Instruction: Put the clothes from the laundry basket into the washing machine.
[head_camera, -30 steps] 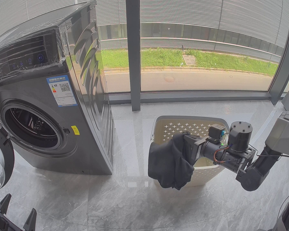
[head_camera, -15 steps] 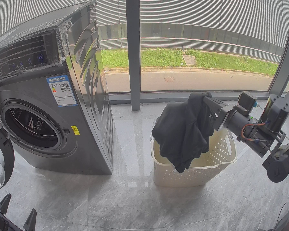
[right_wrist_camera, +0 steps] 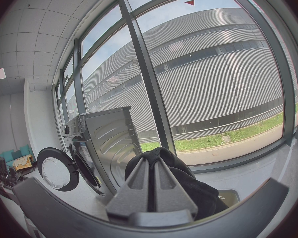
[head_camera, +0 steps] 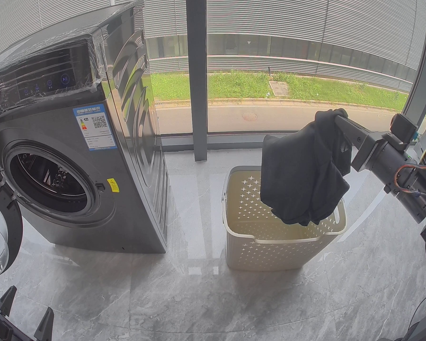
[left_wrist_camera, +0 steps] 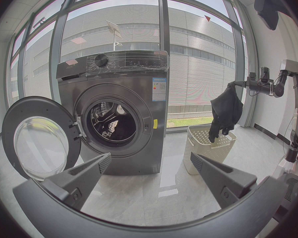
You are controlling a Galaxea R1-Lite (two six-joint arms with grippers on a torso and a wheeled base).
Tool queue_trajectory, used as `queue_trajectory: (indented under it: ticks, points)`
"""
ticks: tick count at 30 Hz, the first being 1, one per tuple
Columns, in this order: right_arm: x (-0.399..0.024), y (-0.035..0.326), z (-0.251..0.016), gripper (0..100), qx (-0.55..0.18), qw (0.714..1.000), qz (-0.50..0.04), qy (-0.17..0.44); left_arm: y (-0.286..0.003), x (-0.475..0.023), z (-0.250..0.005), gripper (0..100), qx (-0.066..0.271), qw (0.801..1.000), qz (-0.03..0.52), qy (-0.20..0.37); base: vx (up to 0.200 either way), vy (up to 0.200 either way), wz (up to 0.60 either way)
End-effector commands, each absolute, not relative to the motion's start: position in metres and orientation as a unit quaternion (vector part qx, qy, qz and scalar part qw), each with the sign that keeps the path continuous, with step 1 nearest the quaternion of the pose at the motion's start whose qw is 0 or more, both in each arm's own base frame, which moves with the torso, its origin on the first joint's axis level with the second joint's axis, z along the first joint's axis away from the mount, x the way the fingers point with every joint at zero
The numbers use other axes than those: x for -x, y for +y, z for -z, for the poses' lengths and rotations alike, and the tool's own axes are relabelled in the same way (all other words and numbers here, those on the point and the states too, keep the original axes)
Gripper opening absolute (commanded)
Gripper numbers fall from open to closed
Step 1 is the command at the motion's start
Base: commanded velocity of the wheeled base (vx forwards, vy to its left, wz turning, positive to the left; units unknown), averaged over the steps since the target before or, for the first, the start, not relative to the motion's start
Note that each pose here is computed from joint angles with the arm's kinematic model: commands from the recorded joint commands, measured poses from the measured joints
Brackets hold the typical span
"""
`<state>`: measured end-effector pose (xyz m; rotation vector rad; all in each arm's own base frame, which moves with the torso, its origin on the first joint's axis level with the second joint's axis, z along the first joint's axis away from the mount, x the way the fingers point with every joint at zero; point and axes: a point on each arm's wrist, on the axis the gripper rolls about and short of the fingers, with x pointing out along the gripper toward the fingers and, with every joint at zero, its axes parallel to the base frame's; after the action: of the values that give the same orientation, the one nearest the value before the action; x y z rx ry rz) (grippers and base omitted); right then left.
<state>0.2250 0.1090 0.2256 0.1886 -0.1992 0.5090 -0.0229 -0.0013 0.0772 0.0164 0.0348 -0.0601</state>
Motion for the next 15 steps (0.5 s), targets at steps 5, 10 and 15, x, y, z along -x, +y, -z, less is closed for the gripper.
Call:
queue_trajectory:
  ticks: [5,10,15]
  points:
    - [-0.2078,0.0983,-0.2346,0,-0.095,0.958,-0.247,-0.112,-0.0013,0.023,-0.0723,100,-0.009,0.999,0.03,0.017,0.0,0.0,0.0]
    - [-0.2077,0.0983,-0.2326,0,-0.093,0.959,-0.246,-0.109,-0.0013,0.023,-0.0723,100,-0.007,0.999,0.03,0.017,0.0,0.12,0.0]
    - [-0.2072,0.098,-0.2302,0,-0.092,0.959,-0.245,-0.105,-0.0013,0.023,-0.0723,100,-0.007,0.999,0.03,0.017,0.0,0.2,0.0]
